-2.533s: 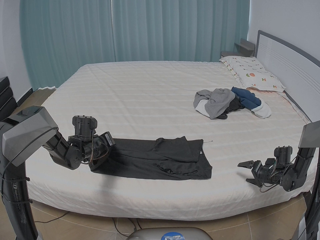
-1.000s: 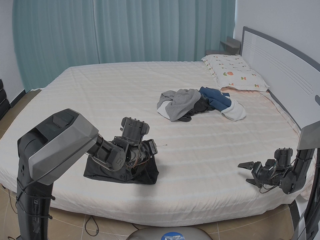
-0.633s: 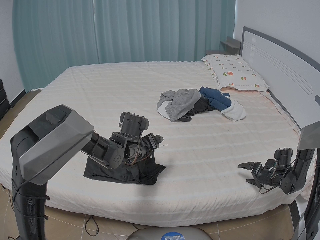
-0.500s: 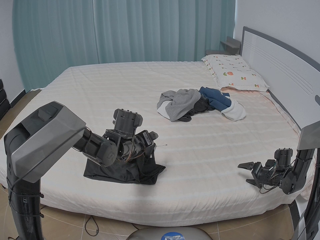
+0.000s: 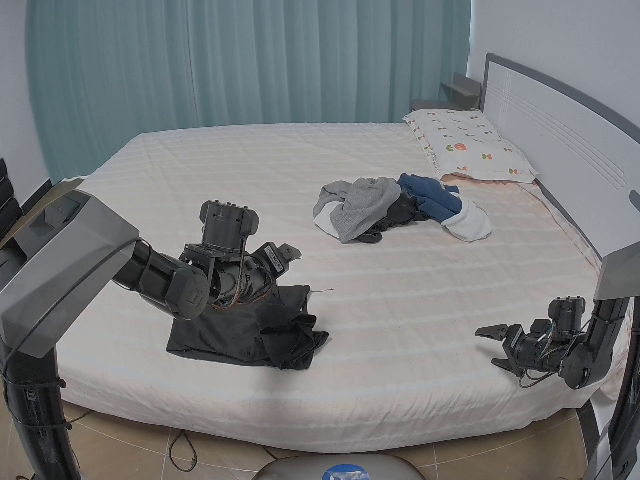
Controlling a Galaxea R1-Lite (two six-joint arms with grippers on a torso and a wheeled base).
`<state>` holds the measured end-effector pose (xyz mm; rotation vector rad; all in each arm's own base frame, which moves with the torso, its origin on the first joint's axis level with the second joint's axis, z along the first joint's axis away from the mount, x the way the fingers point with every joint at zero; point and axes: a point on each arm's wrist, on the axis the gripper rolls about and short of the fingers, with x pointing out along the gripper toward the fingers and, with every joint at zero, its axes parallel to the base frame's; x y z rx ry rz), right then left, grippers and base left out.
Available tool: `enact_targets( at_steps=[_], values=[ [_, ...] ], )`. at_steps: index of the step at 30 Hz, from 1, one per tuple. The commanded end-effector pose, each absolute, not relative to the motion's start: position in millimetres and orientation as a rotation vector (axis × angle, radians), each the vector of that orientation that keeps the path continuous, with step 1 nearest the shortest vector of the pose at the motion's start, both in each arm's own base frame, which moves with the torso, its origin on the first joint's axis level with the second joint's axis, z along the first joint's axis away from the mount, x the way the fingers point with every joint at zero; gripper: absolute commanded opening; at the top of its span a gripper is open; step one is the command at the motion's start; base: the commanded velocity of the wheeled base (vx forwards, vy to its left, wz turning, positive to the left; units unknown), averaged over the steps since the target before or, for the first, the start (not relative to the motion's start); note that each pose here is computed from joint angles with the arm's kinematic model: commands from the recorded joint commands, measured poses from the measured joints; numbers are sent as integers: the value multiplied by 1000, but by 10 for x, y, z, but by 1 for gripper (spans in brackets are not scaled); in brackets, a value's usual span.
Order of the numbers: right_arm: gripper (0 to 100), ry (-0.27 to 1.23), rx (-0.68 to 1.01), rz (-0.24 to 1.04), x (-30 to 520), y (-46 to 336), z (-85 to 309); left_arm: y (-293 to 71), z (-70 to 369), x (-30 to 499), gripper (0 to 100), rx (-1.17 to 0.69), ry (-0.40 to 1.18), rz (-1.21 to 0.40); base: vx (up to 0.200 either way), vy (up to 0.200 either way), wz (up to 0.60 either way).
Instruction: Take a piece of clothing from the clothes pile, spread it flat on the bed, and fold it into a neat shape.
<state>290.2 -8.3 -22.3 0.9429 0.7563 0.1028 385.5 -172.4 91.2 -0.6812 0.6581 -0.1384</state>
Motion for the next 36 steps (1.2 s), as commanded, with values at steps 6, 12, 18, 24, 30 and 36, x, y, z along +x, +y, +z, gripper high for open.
enact_targets(
  at_steps=[6,12,18,24,30,36],
  values=[
    [100,747,934,91,2944,-72,-253,-1350,777,3877,100,-731,728,-107,0,200,0],
    [100,678,872,84,3052,177,-126,-1029,626,3983,100,-782,727,-21,0,200,0],
    [100,658,843,184,3138,534,71,-868,431,3954,100,-809,735,-3,0,200,0],
    [100,656,802,224,3222,893,365,-817,322,3907,100,-862,727,7,0,200,0],
    [100,724,763,332,3217,1427,507,-800,156,3870,100,-901,742,18,0,200,0],
    [100,778,730,363,3263,1701,477,-811,36,3845,100,-889,771,39,0,167,0]
  ],
)
